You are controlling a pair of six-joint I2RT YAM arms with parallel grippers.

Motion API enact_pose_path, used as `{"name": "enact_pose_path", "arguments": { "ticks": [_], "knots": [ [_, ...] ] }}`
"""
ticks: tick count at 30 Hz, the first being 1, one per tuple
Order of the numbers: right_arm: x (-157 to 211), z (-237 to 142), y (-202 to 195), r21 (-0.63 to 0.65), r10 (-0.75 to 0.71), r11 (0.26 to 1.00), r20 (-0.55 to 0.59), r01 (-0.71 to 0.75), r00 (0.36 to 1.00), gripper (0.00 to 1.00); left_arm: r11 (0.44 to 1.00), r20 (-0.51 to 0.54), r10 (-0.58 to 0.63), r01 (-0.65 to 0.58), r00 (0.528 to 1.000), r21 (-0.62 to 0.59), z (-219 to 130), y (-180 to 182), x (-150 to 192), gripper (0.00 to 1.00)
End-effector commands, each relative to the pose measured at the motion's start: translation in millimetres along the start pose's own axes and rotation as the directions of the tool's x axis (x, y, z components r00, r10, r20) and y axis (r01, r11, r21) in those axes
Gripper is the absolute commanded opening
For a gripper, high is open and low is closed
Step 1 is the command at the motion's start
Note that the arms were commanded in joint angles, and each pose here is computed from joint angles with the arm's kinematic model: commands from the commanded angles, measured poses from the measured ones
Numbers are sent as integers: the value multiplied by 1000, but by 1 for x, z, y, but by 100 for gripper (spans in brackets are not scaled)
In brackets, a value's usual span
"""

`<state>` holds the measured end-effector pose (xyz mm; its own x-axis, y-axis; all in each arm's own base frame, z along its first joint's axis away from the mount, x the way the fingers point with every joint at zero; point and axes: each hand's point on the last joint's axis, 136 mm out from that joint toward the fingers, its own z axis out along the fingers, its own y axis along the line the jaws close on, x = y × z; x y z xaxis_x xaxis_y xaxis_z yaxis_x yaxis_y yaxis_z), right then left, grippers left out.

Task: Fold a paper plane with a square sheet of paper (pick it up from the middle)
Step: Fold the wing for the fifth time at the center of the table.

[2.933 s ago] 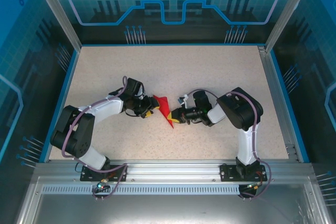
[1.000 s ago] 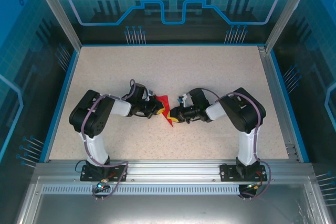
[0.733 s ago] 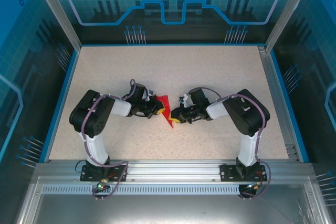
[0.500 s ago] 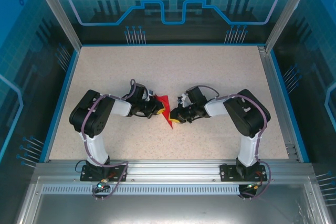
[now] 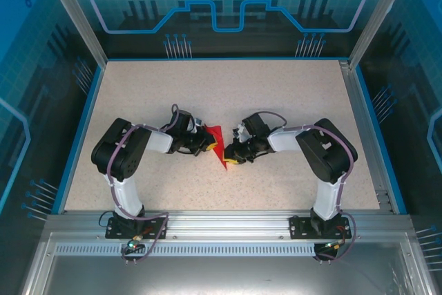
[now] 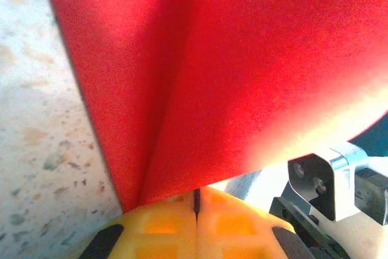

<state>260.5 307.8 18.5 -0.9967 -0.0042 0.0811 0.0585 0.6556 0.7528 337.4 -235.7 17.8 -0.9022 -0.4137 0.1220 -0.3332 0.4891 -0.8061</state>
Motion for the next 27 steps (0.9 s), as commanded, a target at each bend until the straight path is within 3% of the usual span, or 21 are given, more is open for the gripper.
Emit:
{"name": "enact_pose_path", "arguments": {
  "ticks": [1,8,19,27],
  "knots": [
    [9,-1,3,25,-10,1000,-36,11,999,19,996,-51,-46,42,998,-73,5,26,14,0],
    [9,1,10,35,-32,999,-48,34,998,19,996,-54,-46,42,997,-77,5,26,15,0],
    [16,8,-27,171,31,985,-67,-19,997,10,996,-57,-44,39,997,-80,5,26,17,0],
    [18,3,-8,133,-20,991,-60,28,998,15,996,-61,-42,37,997,-81,6,25,16,0]
  ]
}}
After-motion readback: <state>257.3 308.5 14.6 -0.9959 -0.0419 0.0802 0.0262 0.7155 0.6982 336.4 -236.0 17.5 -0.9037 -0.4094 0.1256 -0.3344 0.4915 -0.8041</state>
